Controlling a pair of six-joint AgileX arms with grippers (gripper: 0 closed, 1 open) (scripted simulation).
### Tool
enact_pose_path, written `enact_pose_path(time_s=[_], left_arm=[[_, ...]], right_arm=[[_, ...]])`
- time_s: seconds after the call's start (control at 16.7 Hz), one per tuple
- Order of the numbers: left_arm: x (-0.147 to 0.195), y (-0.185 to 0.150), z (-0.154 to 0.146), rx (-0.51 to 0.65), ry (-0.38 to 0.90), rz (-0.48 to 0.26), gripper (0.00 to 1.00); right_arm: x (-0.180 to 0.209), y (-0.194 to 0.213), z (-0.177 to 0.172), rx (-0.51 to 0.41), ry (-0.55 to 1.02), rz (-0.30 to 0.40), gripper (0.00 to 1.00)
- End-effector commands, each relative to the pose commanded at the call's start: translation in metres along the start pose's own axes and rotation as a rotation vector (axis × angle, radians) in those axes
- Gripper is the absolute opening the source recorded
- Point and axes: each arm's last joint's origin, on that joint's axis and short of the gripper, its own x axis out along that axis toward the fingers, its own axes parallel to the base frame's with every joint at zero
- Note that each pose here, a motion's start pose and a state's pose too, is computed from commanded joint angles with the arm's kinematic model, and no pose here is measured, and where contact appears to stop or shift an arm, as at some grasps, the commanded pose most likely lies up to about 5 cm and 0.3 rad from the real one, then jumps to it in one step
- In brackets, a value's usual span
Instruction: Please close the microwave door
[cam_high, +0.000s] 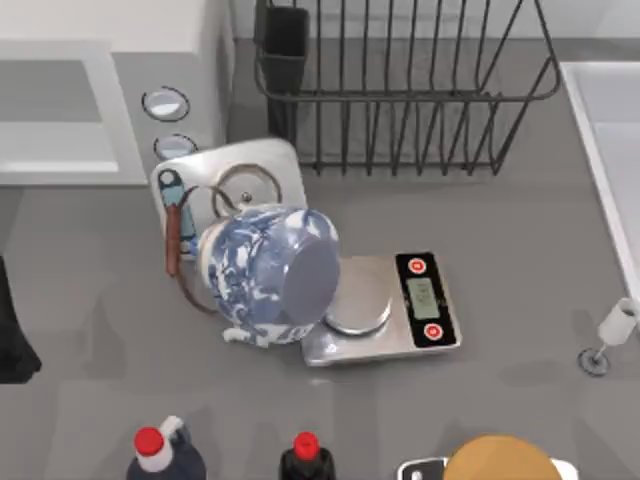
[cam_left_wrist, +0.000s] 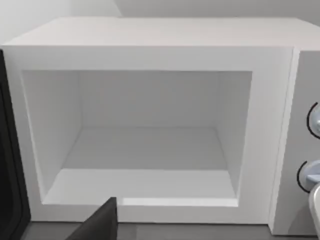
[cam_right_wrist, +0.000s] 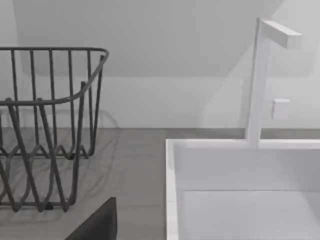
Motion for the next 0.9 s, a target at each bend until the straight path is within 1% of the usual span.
enact_pose_path(time_s=[0.06, 0.84, 0.9], left_arm=[[0.0, 0.0, 0.0, 0.0, 0.0, 0.0, 1.0], [0.0, 0.0, 0.0, 0.0, 0.0, 0.0, 0.02], [0.0, 0.0, 0.0, 0.0, 0.0, 0.0, 0.0]], right_arm=[[0.0, 0.0, 0.0, 0.0, 0.0, 0.0, 1.0], [0.0, 0.0, 0.0, 0.0, 0.0, 0.0, 1.0], [0.0, 0.0, 0.0, 0.0, 0.0, 0.0, 1.0]])
